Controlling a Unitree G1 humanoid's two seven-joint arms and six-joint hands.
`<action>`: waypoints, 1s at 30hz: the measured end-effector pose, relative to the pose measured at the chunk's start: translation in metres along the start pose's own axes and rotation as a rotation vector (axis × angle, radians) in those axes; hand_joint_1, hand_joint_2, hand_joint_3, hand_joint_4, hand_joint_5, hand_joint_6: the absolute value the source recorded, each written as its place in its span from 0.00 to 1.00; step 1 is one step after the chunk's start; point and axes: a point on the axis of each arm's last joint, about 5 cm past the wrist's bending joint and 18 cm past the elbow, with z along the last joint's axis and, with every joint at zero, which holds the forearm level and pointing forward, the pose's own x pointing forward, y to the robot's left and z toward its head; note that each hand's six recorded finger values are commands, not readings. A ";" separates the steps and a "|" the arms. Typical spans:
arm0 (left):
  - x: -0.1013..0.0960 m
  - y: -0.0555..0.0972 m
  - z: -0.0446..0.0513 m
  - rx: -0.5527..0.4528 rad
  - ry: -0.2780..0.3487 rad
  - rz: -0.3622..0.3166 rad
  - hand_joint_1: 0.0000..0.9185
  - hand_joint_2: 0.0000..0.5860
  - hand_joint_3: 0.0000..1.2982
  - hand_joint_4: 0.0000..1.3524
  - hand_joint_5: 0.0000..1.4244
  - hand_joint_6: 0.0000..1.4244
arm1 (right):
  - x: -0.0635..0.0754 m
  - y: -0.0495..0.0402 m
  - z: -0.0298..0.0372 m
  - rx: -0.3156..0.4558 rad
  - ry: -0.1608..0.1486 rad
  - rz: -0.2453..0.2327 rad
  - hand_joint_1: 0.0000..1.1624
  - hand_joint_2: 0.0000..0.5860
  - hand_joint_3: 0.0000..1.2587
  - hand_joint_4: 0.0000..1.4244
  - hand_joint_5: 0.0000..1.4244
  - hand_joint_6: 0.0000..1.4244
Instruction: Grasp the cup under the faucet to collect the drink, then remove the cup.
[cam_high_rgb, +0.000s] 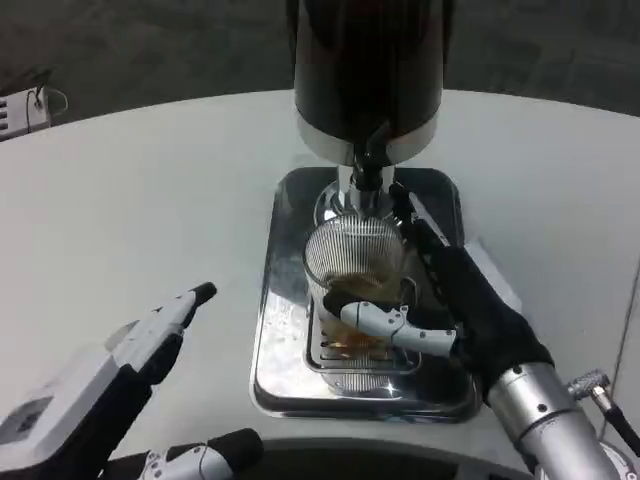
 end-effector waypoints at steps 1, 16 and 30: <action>-0.001 0.001 0.0007 0.003 0.000 -0.002 0.00 0.10 0.00 0.00 0.00 0.00 | 0.001 0.0016 -0.0003 -0.003 0.000 -0.002 0.70 0.33 0.00 0.00 0.00 0.02; -0.005 0.003 0.0050 0.009 0.024 -0.049 0.00 0.10 0.00 0.00 0.00 0.00 | 0.011 0.0209 -0.0049 -0.005 0.001 -0.072 0.74 0.34 0.00 0.00 0.00 0.02; -0.006 0.005 0.0064 0.012 0.046 -0.081 0.00 0.11 0.00 0.00 0.00 0.00 | 0.015 0.0337 -0.0072 -0.012 -0.004 -0.148 0.75 0.32 0.00 0.00 0.01 0.03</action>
